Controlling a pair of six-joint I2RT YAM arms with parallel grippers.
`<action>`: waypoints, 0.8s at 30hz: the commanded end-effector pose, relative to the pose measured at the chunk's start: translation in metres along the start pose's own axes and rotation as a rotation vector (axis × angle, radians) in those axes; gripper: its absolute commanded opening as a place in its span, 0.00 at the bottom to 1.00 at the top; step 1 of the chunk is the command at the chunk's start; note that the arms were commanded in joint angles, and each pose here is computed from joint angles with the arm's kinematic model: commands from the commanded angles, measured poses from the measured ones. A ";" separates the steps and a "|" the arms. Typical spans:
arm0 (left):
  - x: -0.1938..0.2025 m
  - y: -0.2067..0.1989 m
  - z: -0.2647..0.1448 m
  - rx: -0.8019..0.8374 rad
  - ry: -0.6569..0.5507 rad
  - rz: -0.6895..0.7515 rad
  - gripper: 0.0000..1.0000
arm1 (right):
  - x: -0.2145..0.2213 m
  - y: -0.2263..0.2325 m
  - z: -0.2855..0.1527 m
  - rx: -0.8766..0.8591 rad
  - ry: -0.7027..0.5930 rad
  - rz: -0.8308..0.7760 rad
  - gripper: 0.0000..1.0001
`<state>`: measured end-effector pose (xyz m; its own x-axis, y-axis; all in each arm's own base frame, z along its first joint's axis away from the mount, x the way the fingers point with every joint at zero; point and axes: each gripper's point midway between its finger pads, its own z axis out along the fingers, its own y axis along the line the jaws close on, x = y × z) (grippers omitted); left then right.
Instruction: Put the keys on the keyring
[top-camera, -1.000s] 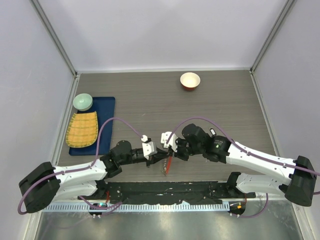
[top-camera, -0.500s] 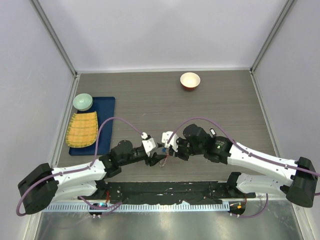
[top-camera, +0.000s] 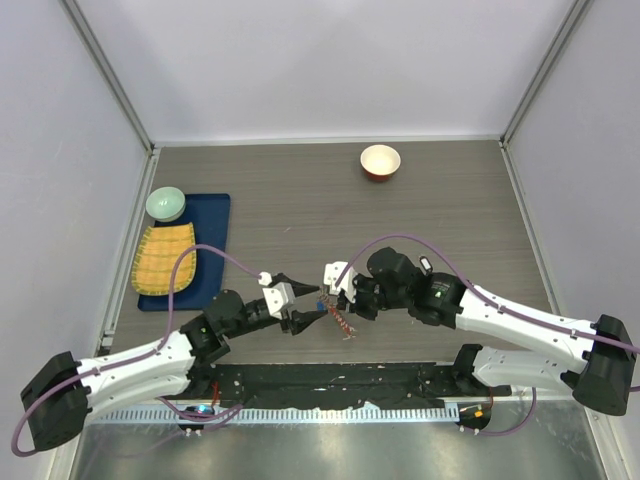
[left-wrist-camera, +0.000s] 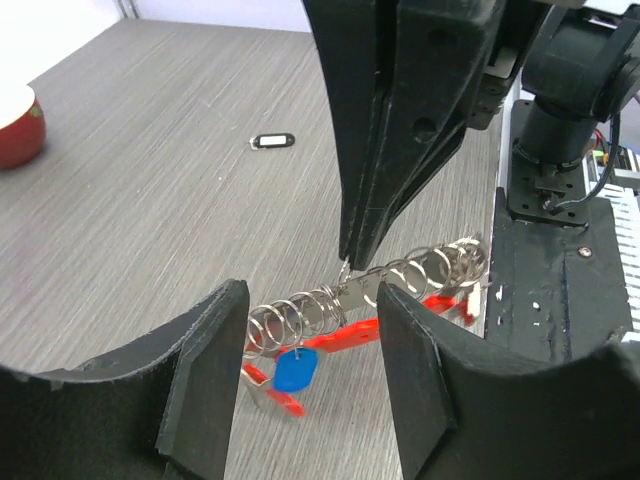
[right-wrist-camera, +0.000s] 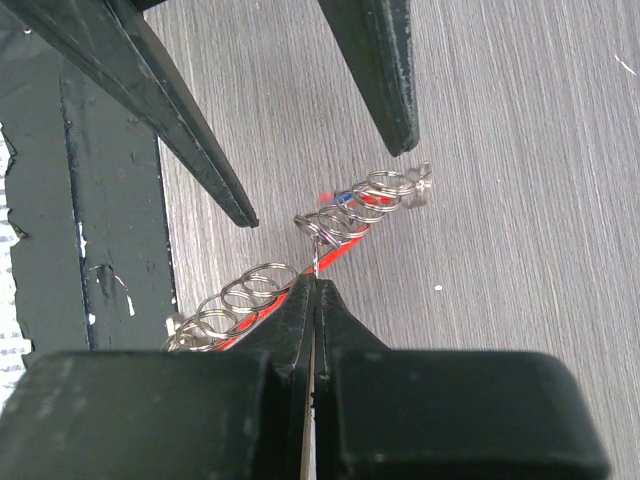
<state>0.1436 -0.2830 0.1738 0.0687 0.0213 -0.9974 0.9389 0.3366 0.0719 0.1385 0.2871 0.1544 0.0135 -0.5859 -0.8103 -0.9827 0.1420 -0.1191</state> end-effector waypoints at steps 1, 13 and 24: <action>-0.019 -0.007 0.001 0.046 -0.069 0.016 0.54 | -0.029 -0.005 -0.004 0.018 -0.103 -0.019 0.01; -0.013 -0.013 0.028 0.117 -0.027 -0.005 0.36 | -0.029 -0.003 -0.004 0.013 -0.104 -0.019 0.01; -0.021 -0.007 0.023 0.084 -0.044 0.034 0.43 | -0.027 -0.003 -0.003 0.012 -0.101 -0.018 0.01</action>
<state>0.1402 -0.3041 0.1602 0.0318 0.0623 -0.9975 0.9666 0.2522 0.0466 0.1382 0.2891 0.1562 0.0174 -0.5770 -0.8166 -0.9833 0.1380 -0.1185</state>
